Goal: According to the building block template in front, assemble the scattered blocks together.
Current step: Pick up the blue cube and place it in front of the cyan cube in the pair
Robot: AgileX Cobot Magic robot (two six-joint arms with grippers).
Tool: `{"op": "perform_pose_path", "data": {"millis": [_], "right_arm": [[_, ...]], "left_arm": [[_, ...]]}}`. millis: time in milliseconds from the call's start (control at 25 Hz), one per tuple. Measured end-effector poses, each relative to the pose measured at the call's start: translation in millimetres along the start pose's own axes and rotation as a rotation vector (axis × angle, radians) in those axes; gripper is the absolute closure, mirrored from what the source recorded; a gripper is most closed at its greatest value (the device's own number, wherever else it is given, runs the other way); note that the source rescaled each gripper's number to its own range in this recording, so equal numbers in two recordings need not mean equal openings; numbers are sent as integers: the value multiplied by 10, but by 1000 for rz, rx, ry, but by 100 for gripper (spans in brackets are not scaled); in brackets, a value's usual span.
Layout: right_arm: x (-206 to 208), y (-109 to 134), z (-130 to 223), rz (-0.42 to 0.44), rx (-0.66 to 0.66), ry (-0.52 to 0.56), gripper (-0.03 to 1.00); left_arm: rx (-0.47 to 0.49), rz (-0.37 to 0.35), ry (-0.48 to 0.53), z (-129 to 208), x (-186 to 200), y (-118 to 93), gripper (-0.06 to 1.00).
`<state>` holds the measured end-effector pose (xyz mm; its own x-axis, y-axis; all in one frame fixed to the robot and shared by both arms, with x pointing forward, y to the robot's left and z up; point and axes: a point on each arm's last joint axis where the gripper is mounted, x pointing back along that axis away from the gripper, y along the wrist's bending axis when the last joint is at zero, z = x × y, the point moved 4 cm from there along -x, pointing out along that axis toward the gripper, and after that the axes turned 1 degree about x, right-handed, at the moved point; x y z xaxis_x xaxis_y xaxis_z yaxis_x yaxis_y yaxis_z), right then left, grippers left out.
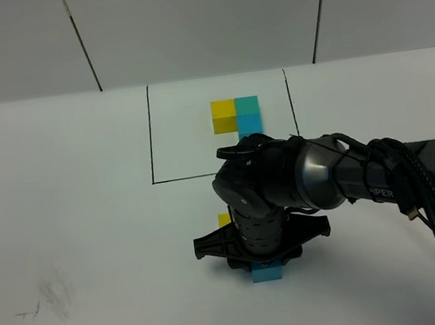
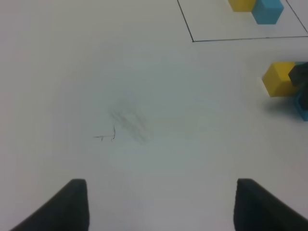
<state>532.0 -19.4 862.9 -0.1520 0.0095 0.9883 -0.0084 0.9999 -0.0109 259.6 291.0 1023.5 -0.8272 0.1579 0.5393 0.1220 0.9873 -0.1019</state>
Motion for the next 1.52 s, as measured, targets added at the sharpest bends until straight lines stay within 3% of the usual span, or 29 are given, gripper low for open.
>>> {"op": "perform_pose_path", "data": {"millis": [1520], "right_arm": [[2, -47, -66, 7, -11, -15, 78]], "left_arm": [[1, 0, 0, 0, 0, 0, 55]]}}
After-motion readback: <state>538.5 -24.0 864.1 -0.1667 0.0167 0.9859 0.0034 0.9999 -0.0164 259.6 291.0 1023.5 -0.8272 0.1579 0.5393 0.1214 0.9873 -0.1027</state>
